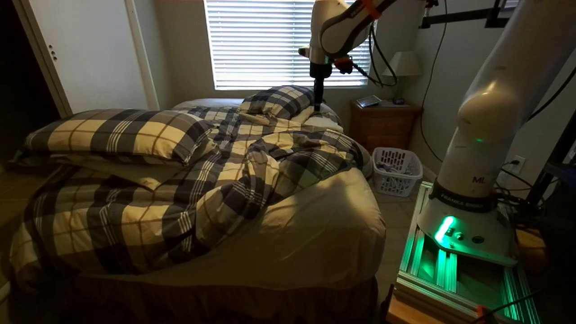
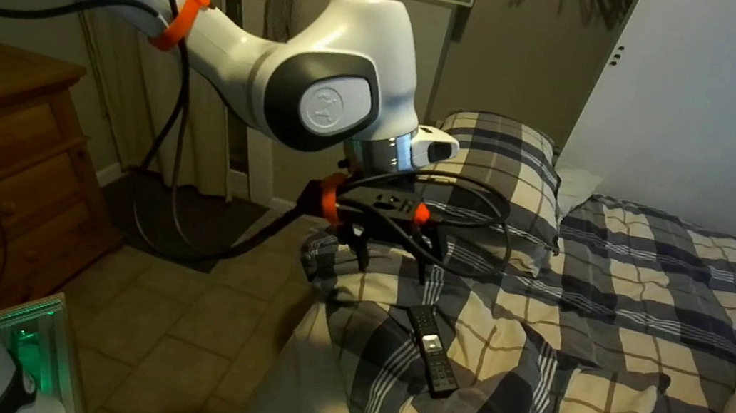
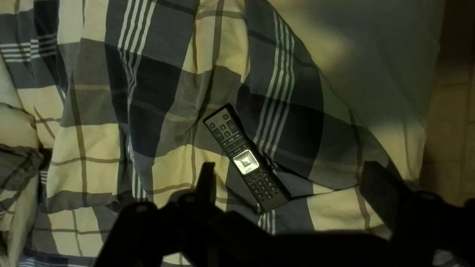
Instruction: Move the remote forward, then put the blanket on the remote
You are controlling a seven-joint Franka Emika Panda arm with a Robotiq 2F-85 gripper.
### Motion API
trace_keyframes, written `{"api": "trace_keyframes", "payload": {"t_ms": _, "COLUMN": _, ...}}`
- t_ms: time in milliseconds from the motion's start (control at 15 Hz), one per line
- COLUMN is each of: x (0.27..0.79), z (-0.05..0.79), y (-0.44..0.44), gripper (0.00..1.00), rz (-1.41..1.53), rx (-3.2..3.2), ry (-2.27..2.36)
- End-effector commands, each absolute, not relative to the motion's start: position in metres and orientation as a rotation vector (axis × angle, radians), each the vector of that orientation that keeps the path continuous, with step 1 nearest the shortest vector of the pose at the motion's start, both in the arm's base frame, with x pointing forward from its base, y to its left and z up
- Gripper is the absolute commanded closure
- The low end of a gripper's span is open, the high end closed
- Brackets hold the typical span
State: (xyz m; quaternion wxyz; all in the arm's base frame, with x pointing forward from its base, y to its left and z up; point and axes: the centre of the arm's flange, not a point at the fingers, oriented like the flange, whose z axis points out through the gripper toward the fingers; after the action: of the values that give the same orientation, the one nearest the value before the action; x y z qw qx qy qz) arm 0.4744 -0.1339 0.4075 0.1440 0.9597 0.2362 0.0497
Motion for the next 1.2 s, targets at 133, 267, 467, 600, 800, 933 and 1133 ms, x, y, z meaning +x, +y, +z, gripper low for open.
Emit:
{"api": "trace_keyframes", "payload": {"t_ms": 133, "x": 0.489, "z": 0.390, "y": -0.136, "gripper": 0.00, "rz": 0.166, "rx": 2.747, "ry": 0.740}}
{"api": "trace_keyframes", "payload": {"t_ms": 267, "x": 0.498, "z": 0.380, "y": -0.139, "gripper": 0.00, "rz": 0.175, "rx": 2.744, "ry": 0.744}}
{"api": "trace_keyframes", "payload": {"t_ms": 467, "x": 0.503, "z": 0.377, "y": -0.141, "gripper": 0.00, "rz": 0.174, "rx": 2.743, "ry": 0.744}}
{"api": "trace_keyframes", "payload": {"t_ms": 600, "x": 0.504, "z": 0.379, "y": -0.141, "gripper": 0.00, "rz": 0.178, "rx": 2.741, "ry": 0.744}}
{"api": "trace_keyframes", "payload": {"t_ms": 800, "x": 0.510, "z": 0.371, "y": -0.145, "gripper": 0.00, "rz": 0.151, "rx": 2.748, "ry": 0.772}}
{"api": "trace_keyframes", "payload": {"t_ms": 933, "x": 0.517, "z": 0.358, "y": -0.147, "gripper": 0.00, "rz": 0.116, "rx": 2.743, "ry": 0.844}}
{"api": "trace_keyframes", "payload": {"t_ms": 1133, "x": 0.524, "z": 0.336, "y": -0.151, "gripper": 0.00, "rz": 0.043, "rx": 2.684, "ry": 0.995}}
